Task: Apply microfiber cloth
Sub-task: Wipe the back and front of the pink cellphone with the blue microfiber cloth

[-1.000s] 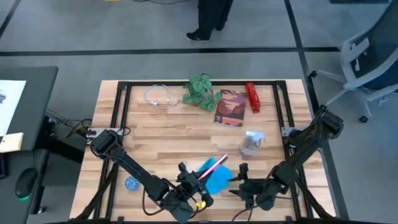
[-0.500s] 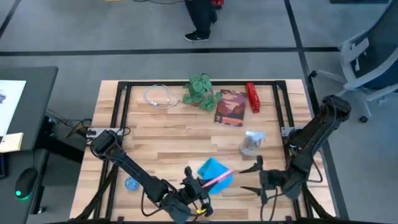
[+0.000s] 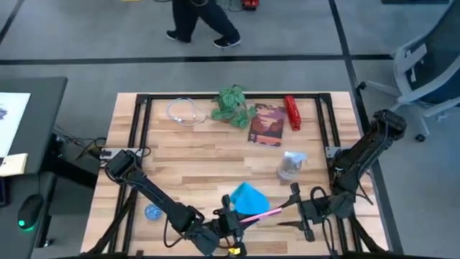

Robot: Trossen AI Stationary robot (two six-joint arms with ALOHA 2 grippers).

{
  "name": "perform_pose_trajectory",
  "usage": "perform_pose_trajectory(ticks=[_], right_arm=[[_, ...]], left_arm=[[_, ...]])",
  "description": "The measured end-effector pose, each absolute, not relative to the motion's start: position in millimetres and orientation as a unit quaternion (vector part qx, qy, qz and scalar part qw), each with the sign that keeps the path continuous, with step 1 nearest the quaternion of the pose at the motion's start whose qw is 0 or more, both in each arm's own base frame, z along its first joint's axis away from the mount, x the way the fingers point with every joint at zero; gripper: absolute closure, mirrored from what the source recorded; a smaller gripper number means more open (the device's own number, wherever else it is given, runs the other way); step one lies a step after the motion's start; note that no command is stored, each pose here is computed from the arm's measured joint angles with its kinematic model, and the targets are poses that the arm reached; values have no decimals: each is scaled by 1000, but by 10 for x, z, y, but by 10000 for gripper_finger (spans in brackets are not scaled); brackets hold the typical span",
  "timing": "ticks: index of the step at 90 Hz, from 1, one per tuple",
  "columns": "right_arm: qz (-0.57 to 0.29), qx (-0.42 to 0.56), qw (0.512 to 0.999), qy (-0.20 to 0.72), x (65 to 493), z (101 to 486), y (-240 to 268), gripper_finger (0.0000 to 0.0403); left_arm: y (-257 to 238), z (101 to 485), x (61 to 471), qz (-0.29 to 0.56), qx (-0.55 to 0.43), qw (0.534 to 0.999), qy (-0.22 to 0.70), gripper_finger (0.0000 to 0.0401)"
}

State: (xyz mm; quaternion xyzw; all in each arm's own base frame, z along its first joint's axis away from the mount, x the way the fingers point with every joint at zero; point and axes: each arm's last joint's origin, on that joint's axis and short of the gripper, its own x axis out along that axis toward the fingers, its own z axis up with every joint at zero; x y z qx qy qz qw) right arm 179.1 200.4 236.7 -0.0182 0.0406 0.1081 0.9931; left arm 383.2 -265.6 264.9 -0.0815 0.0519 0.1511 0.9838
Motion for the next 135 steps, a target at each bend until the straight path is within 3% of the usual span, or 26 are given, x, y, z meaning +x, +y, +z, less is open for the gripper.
perform_pose_trajectory(ticks=[22,51,66,98,135], right_arm=[[111,-14,993,47,1820,2384,1954,382],[72,-72,967,233,1980,2600,1797,383],[58,-102,952,283,2182,2638,1723,383],[59,-185,894,403,2668,2468,1730,383],[67,-177,878,439,2804,2474,1683,383]], left_arm=[[-2643,2620,3836,148,-67,985,66,386],[-2575,2459,3786,165,42,975,144,341],[-2490,2483,3831,187,73,969,142,328],[-2260,2376,3989,127,93,967,201,326],[-2206,2323,3984,125,113,959,230,325]])
